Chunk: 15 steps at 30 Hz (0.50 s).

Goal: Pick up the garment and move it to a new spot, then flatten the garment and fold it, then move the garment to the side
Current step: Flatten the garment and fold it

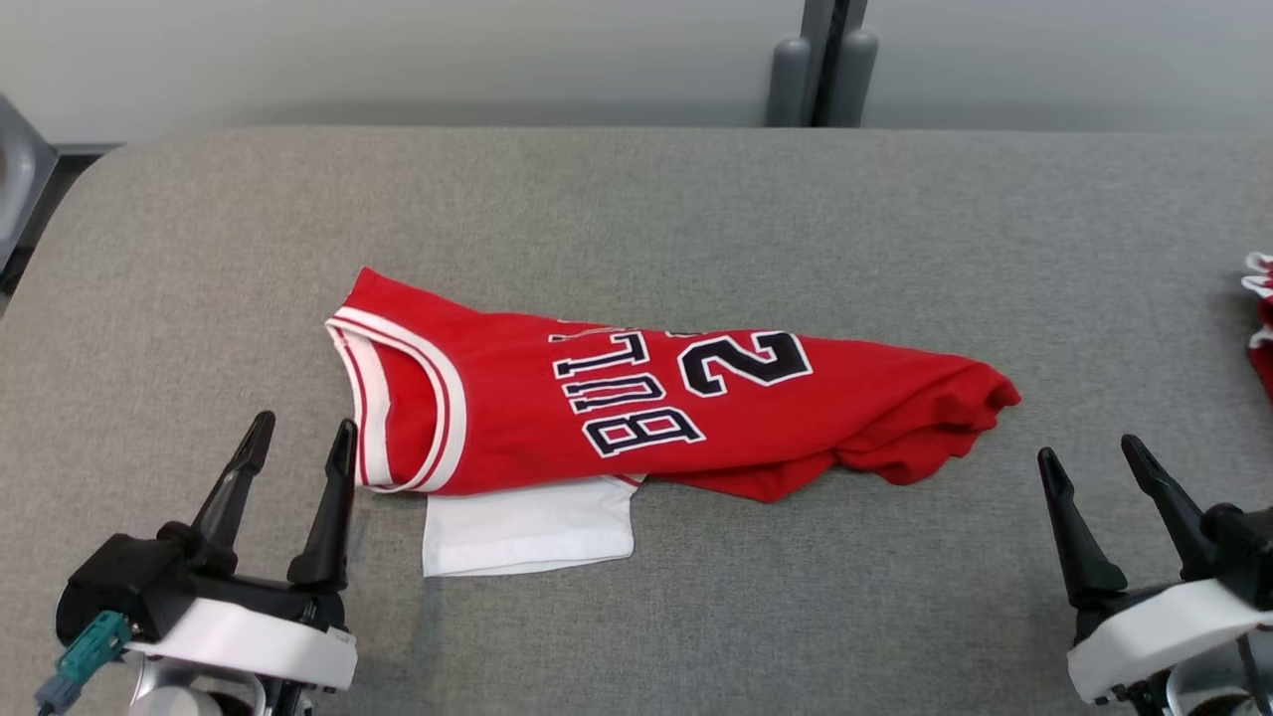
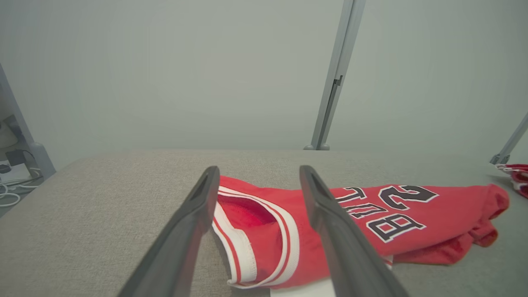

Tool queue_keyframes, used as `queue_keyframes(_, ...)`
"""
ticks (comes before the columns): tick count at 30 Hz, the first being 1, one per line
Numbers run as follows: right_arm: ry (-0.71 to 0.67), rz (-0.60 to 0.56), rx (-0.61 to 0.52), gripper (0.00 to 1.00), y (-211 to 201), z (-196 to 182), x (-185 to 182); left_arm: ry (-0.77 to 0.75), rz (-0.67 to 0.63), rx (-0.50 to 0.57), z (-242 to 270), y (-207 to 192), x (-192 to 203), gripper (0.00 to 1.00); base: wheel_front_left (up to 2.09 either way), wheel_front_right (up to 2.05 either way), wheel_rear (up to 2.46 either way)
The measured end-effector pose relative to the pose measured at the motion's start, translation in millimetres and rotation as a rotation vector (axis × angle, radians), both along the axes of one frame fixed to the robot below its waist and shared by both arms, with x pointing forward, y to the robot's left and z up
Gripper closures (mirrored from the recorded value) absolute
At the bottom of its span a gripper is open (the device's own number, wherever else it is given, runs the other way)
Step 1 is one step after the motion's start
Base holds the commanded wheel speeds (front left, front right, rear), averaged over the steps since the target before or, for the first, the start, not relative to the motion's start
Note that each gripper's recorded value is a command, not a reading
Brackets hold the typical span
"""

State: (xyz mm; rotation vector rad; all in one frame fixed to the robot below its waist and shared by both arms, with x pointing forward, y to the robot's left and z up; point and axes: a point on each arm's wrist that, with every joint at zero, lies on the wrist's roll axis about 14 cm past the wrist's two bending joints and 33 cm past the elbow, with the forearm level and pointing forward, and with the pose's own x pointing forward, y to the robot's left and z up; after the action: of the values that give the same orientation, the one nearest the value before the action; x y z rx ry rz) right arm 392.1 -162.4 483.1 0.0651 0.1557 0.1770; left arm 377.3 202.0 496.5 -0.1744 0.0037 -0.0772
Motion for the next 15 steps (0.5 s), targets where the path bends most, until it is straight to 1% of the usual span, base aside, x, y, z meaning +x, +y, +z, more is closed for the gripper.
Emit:
queue_keyframes(5,0.108,0.064,-0.031,0.0,11,-39,24,0.017,0.012,-0.007,-11,3,14,0.0,0.0,0.0,0.0)
queue_keyframes(9,0.185,0.104,-0.051,0.0,19,-69,36,0.044,0.036,-0.006,-23,10,16,0.0,0.0,0.0,0.0)
queue_keyframes(14,0.218,0.139,-0.055,0.0,29,-89,49,0.071,0.06,0.0,-33,18,16,0.0,0.0,0.0,0.0)
queue_keyframes(15,0.218,0.144,-0.056,0.35,31,-90,52,0.075,0.062,0.001,-35,19,16,0.0,0.0,0.0,0.0)
